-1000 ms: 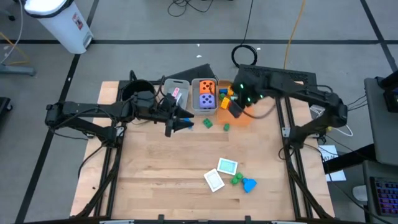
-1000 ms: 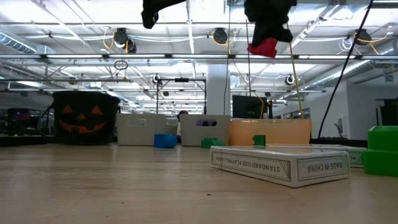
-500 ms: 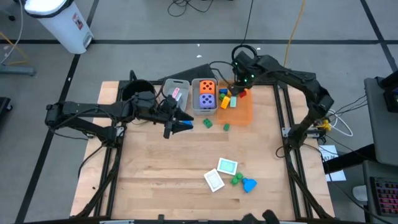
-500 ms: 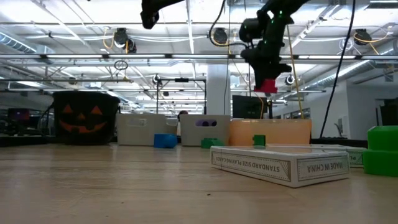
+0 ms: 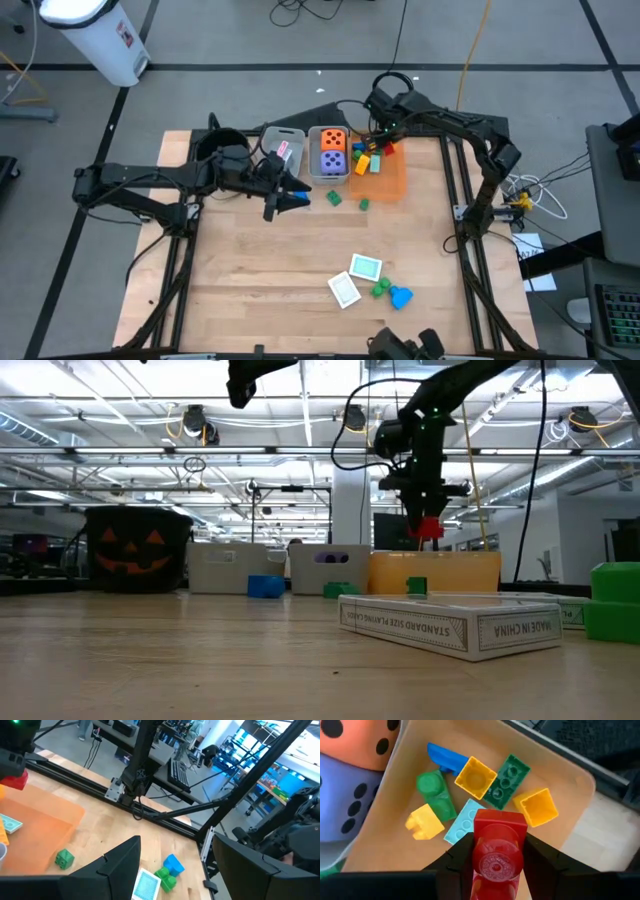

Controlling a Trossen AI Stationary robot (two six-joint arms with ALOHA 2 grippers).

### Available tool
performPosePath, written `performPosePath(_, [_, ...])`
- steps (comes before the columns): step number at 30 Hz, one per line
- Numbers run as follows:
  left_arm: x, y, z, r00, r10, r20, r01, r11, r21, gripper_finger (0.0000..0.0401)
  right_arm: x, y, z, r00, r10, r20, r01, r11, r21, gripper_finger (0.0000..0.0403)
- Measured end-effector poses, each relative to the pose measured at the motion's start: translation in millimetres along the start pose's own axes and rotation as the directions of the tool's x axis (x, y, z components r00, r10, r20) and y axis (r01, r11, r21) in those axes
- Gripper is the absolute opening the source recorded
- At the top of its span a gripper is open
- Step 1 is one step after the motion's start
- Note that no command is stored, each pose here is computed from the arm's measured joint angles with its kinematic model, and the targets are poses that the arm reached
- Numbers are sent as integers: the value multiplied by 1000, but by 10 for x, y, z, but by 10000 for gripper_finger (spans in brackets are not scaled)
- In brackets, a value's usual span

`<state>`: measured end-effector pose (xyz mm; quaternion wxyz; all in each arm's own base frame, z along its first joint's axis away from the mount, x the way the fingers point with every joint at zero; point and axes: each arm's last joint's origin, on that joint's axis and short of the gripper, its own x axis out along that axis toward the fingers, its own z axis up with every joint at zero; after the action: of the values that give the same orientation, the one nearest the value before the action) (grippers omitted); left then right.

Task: Pick & Place Toys
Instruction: Put the red game piece into the orange bin

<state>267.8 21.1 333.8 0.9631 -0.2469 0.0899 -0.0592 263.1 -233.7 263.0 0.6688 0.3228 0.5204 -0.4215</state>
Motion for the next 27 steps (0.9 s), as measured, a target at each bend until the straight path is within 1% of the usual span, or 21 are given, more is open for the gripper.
performPosePath(4, [-7, 27, 14, 1000, 10, 5, -10, 1000, 1, 255, 136, -9, -81, 999, 9, -47, -6, 998, 63, 118])
performPosePath(11, [-13, 42, 23, 1000, 3, 4, -3, 1000, 17, 255, 317, -24, -214, 994, -14, -107, 21, 998, 63, 118])
performPosePath(18, [-14, 43, 23, 1000, -2, 1, 2, 1000, 17, 255, 436, 14, -239, 998, 9, -68, -3, 997, 78, 118])
performPosePath(21, [-14, 43, 23, 1000, -2, 1, 2, 1000, 17, 255, 486, 20, -247, 997, 39, -60, -34, 996, 83, 118])
performPosePath(27, [-14, 43, 23, 1000, -2, 1, 2, 1000, 17, 255, 577, 8, -300, 997, 37, -65, -31, 995, 94, 118])
